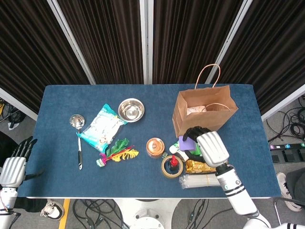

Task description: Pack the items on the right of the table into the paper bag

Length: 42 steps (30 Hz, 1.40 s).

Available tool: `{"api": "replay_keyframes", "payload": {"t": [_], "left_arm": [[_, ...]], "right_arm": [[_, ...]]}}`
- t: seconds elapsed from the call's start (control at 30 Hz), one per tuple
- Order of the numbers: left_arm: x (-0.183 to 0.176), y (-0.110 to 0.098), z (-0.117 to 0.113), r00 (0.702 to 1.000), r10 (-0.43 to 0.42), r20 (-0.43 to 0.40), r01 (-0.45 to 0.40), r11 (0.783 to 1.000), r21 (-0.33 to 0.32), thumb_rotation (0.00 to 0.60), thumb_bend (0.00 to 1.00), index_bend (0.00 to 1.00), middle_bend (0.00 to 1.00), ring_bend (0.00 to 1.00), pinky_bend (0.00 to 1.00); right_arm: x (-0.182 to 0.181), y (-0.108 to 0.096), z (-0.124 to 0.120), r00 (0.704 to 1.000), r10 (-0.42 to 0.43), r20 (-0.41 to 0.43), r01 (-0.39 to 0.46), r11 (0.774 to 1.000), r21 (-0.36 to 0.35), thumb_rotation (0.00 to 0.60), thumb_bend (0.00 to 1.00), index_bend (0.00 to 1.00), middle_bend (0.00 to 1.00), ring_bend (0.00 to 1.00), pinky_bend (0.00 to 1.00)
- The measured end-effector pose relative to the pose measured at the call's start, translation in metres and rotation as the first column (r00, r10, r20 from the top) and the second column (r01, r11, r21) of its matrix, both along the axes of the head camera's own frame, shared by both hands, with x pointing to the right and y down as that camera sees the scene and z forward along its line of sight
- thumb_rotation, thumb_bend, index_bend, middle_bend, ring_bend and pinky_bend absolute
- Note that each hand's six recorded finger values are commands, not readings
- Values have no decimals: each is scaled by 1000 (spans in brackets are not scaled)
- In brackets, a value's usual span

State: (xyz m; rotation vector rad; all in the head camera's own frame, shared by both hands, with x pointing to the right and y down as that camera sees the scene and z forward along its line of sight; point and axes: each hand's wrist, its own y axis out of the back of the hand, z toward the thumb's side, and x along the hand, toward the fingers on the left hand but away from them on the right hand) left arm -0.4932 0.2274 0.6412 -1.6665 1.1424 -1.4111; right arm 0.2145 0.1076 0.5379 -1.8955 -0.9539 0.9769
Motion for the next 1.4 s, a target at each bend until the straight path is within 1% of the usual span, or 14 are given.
{"api": "replay_keyframes", "payload": {"t": [0.1, 0.17, 0.3, 0.47, 0.53, 0.63, 0.77, 0.83, 0.9, 1.0, 1.07, 1.13, 1.23, 1.4], "left_arm": [[1, -1, -1, 1000, 2, 0, -2, 1000, 4, 600, 166, 75, 122, 24, 160], [0, -2, -2, 1000, 1, 1, -1, 1000, 6, 600, 166, 76, 122, 23, 160], [-1, -2, -2, 1000, -3, 1, 3, 1000, 5, 600, 166, 77, 122, 24, 160], [-1, -2, -3, 1000, -10, -9, 10, 1000, 9, 600, 166, 77, 123, 24, 160], [0, -3, -4, 1000, -9, -13, 9, 1000, 12, 600, 166, 77, 123, 24, 160], [0, -3, -4, 1000, -5, -12, 5, 1000, 10, 600, 166, 77, 122, 24, 160], [0, -3, -2, 1000, -3, -6, 3, 1000, 1, 600, 166, 77, 122, 24, 160], [0, -2, -1, 1000, -2, -4, 2, 1000, -5, 600, 167, 78, 122, 24, 160], [0, -2, -1, 1000, 0, -2, 0, 1000, -9, 600, 166, 78, 122, 24, 160], [1, -1, 0, 1000, 4, -1, -4, 1000, -11, 600, 166, 78, 122, 24, 160], [2, -2, 1, 1000, 7, -1, -7, 1000, -12, 600, 166, 78, 122, 24, 160], [2, -2, 1, 1000, 8, 1, -8, 1000, -14, 600, 167, 78, 122, 24, 160], [1, -2, 1, 1000, 6, 4, -6, 1000, -16, 600, 166, 78, 122, 24, 160], [0, -2, 0, 1000, 2, 5, -2, 1000, -13, 600, 166, 78, 122, 24, 160]], "right_arm": [[-16, -19, -26, 1000, -19, 15, 17, 994, 106, 600, 184, 467, 435, 330, 457], [-27, -32, -42, 999, -30, 22, 26, 984, 174, 600, 184, 467, 436, 330, 457], [-40, -53, -65, 1000, -29, 6, 26, 955, 295, 600, 184, 468, 435, 330, 457], [-30, -77, -67, 997, 32, -75, 4, 903, 429, 600, 181, 468, 435, 330, 457], [-21, -88, -62, 991, 70, -113, -9, 884, 468, 600, 181, 468, 435, 330, 457], [-6, -102, -52, 979, 130, -155, -36, 867, 497, 600, 182, 468, 435, 329, 457], [16, -118, -36, 962, 205, -178, -95, 868, 487, 600, 183, 467, 434, 328, 457], [25, -122, -31, 956, 232, -182, -120, 870, 478, 600, 180, 468, 432, 327, 457], [31, -124, -27, 952, 245, -183, -135, 874, 466, 600, 152, 463, 421, 322, 455], [37, -125, -20, 949, 251, -192, -150, 892, 426, 600, 32, 402, 367, 271, 405], [41, -124, -15, 946, 250, -208, -153, 907, 393, 600, 1, 374, 337, 236, 377], [46, -124, -11, 942, 252, -221, -160, 917, 364, 600, 0, 358, 316, 213, 359], [50, -122, -6, 937, 253, -242, -162, 926, 341, 600, 0, 318, 282, 177, 332], [50, -122, -6, 941, 254, -221, -174, 929, 326, 600, 0, 299, 271, 163, 320]]}}
